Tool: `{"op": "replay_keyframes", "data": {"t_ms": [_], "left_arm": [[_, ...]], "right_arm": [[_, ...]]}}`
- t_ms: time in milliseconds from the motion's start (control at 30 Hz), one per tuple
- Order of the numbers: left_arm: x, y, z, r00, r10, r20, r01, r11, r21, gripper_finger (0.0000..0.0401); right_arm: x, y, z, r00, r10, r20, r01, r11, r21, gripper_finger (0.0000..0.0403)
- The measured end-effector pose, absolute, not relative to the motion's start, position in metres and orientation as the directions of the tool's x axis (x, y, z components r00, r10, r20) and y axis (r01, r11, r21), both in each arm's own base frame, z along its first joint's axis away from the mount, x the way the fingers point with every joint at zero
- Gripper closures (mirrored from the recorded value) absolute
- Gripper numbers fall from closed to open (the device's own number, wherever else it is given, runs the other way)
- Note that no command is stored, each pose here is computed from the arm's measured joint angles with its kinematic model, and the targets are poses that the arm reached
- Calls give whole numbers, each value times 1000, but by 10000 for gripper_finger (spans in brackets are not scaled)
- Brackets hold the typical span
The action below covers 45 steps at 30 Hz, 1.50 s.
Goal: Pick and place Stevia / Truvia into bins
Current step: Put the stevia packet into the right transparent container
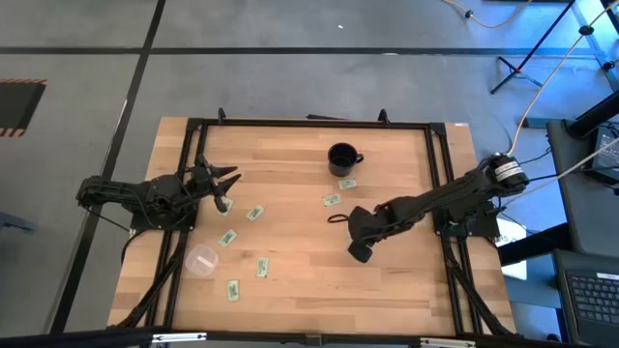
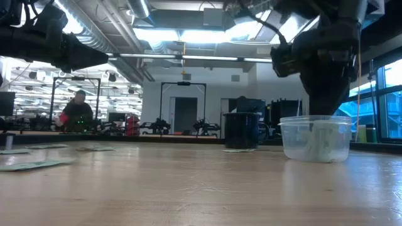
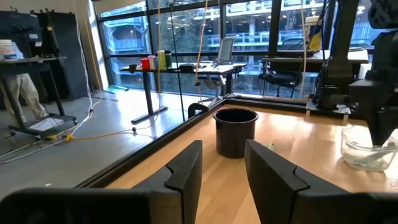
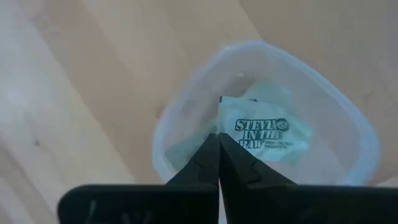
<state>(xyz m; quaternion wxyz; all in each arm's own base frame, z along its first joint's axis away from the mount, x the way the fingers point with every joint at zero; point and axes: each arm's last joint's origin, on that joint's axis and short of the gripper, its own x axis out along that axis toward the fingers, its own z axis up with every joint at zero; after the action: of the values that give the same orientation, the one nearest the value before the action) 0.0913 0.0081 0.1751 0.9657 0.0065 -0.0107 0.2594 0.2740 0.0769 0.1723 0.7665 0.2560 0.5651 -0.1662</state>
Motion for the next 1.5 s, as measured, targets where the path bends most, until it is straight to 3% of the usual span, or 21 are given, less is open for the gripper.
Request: {"op": "replay_keyframes", "data": {"t_ms": [467,700,900,1100,1367,1500], "left_arm": [[91,8,175,865,501,24,-502,865,6,285],[91,8,175,865,501,24,-502,865,6,285],[91,8,175,865,501,24,-502,865,15,285],[91,8,175,865,501,24,-502,865,29,285],[91,8,175,865,501,24,-502,865,30,285],[91,8,175,865,501,24,-501,865,30,285]], "right_arm": [[283,77,189,321,40,-946,504,839,207,346],[284,77,219,243,7,-970,517,845,135,308],[293,77,243,308,-25,-951,359,929,92,308],[303,66,251,399,-151,-905,145,984,-101,308],[316,16,243,371,-172,-913,262,962,-75,309],[323,-5,228,317,-158,-935,139,983,-119,309]]}}
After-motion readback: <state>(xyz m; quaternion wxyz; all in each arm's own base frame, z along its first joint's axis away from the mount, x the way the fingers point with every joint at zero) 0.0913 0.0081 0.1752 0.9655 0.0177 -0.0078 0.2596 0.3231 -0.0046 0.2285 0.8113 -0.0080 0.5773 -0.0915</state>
